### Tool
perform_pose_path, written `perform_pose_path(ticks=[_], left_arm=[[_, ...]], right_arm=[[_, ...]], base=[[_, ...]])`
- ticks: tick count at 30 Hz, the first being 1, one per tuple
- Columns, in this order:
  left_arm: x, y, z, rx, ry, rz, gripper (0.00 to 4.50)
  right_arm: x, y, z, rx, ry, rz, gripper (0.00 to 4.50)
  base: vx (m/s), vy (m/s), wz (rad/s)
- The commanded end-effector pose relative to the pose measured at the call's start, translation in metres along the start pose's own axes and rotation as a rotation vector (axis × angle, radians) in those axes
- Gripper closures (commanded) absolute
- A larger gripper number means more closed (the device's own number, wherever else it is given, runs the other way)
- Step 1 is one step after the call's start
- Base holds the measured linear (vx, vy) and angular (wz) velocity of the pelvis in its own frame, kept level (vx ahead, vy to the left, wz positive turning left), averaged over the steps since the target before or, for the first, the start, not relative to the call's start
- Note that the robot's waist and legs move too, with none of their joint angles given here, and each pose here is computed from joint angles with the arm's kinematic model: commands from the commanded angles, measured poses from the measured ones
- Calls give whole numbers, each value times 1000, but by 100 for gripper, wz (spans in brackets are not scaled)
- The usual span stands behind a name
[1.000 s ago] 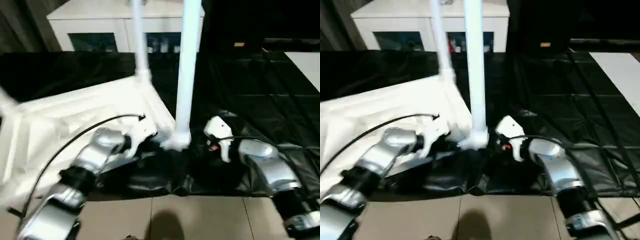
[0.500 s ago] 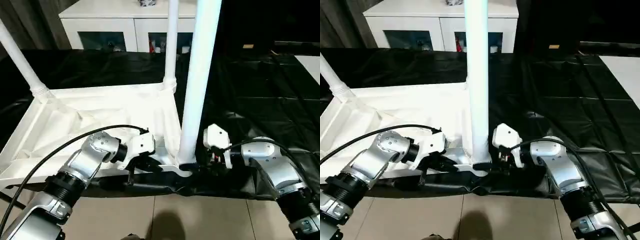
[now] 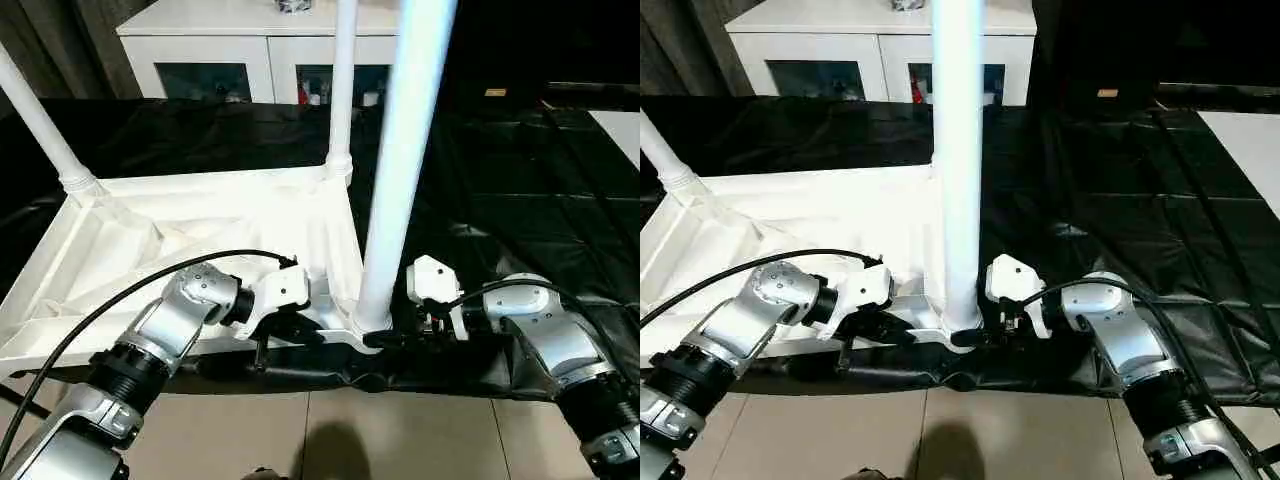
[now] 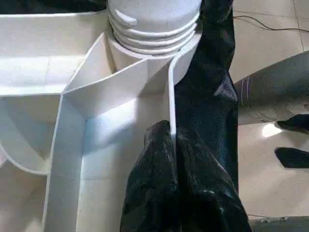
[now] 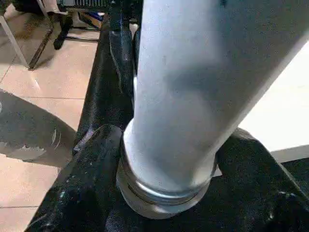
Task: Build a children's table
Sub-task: Rotate leg to tighten
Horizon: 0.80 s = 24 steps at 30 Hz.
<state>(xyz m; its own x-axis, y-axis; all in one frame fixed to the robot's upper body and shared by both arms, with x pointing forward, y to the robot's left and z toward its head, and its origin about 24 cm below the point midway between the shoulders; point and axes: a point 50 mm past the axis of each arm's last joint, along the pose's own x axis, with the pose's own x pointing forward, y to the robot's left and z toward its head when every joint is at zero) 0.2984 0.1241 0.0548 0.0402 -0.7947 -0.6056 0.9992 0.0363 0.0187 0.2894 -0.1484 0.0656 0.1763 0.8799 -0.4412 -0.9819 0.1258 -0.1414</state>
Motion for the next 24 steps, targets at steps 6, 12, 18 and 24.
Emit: perform_pose_path(ticks=[6, 12, 18, 24], left_arm=[[-2, -1, 1, 21, 32, -18, 450], [1, 9, 2, -25, 2, 96, 450], [11, 31, 8, -144, -54, 351, 450], [26, 50, 13, -272, -71, 598, 450]], right_arm=[[3, 0, 1, 2, -2, 28, 191], [9, -6, -2, 78, -32, -98, 196], [28, -18, -9, 242, -52, -409, 197], [54, -25, -12, 437, -49, -781, 206]], base=[[0, 0, 0], [0, 0, 0], [0, 0, 0], [0, 0, 0]])
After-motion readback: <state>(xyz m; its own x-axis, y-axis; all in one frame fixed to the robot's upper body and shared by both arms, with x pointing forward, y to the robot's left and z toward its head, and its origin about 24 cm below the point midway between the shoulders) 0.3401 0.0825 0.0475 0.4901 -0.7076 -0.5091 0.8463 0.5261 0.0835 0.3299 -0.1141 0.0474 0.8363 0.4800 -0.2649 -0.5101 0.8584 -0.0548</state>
